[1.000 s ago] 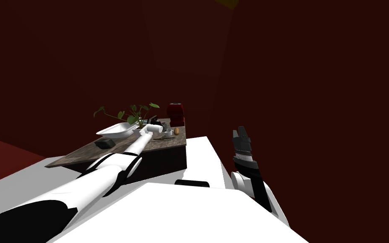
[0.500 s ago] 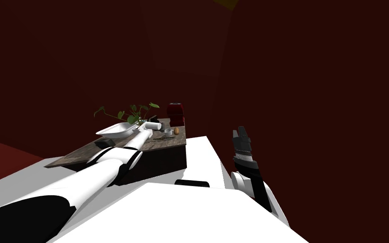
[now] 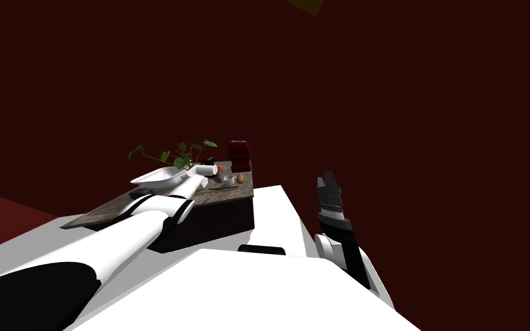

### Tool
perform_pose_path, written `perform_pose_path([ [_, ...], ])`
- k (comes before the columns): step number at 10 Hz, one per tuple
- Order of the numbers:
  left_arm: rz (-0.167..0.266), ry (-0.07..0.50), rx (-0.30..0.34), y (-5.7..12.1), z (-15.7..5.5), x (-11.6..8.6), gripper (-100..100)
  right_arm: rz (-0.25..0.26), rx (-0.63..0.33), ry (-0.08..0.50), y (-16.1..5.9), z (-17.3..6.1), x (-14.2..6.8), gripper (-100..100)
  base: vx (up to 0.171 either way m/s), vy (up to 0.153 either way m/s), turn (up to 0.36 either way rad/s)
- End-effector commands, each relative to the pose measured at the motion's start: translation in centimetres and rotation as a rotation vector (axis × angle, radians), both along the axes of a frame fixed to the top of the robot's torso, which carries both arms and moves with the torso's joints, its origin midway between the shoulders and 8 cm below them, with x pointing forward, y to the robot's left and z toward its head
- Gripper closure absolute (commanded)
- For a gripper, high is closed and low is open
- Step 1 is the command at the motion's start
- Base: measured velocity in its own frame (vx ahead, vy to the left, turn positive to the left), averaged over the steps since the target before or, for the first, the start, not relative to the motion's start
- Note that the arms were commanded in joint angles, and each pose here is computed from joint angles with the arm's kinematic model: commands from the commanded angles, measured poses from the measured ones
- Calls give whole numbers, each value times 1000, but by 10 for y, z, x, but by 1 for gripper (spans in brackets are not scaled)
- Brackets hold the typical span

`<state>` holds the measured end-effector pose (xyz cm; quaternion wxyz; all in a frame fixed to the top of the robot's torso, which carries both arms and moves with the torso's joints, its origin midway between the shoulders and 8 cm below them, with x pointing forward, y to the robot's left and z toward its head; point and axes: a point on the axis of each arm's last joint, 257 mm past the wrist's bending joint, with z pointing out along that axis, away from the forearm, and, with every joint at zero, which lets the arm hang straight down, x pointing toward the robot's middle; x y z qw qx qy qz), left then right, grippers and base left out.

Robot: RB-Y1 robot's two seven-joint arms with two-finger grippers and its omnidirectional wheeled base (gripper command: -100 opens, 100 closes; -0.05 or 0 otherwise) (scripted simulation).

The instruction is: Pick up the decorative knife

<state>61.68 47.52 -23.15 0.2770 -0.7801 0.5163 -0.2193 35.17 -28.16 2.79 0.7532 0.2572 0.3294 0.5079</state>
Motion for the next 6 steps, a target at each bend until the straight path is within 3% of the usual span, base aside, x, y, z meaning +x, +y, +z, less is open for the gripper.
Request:
perform_pose_path([
  [1, 36, 57, -42, 5, -9, -12, -100, 0, 0, 0, 0, 0, 0, 0, -5, 5, -17],
  [3, 46, 71, -46, 8, -15, -16, -100, 0, 0, 0, 0, 0, 0, 0, 0, 0, 0],
  [6, 107, 170, -121, 12, -33, -39, -100, 0, 0, 0, 0, 0, 0, 0, 12, 7, -21],
])
